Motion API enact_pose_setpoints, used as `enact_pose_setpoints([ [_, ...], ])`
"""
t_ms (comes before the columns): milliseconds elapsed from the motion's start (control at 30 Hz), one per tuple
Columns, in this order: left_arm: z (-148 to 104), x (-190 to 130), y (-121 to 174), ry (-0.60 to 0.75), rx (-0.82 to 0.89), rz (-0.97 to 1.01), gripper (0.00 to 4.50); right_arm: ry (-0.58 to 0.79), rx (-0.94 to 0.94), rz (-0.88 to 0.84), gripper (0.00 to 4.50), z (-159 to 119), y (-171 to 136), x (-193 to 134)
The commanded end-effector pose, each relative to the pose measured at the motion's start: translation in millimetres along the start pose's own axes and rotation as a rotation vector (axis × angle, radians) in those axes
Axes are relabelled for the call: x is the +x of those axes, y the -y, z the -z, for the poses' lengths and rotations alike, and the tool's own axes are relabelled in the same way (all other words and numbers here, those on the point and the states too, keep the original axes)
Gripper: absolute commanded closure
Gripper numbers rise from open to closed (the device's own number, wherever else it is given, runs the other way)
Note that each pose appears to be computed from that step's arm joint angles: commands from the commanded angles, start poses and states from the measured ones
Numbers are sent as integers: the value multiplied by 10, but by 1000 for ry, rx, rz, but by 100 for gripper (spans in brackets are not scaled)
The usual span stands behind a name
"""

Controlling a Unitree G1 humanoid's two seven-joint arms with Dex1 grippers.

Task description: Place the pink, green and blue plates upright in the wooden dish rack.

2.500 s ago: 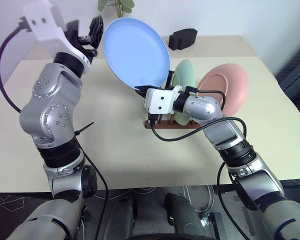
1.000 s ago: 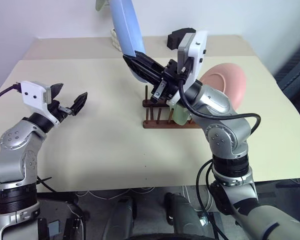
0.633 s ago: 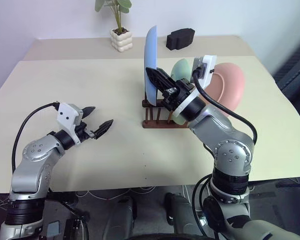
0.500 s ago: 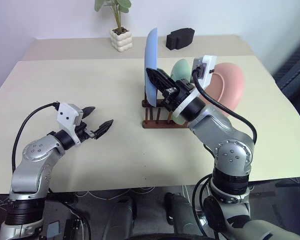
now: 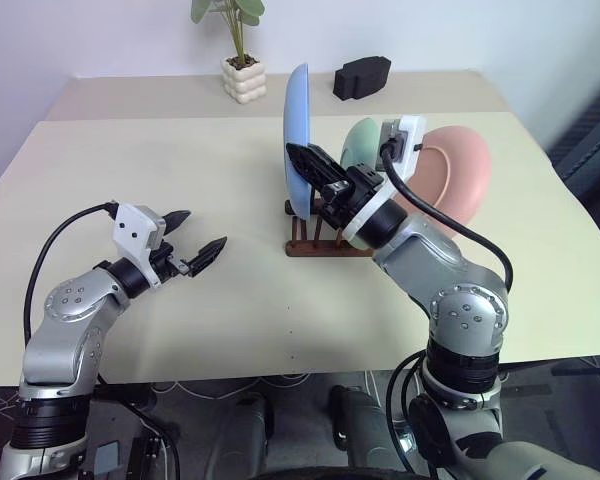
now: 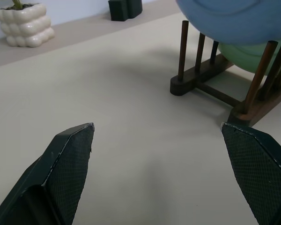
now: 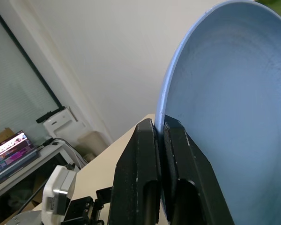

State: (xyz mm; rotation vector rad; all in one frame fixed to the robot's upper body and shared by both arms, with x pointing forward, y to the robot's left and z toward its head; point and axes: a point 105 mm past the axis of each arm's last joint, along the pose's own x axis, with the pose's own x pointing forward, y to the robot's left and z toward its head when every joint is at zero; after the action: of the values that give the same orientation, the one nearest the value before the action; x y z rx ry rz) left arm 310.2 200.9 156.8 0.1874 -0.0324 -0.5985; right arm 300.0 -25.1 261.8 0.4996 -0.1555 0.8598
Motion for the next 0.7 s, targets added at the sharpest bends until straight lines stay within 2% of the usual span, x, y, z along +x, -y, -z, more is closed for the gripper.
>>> enact_pose_setpoints([
  [33, -101, 4, -13, 34, 40, 1, 5, 31, -13, -35, 450, -86, -112, -30],
  [700, -66, 10, -10, 35, 40, 1, 5, -20, 111, 59, 450, 33, 82, -52],
])
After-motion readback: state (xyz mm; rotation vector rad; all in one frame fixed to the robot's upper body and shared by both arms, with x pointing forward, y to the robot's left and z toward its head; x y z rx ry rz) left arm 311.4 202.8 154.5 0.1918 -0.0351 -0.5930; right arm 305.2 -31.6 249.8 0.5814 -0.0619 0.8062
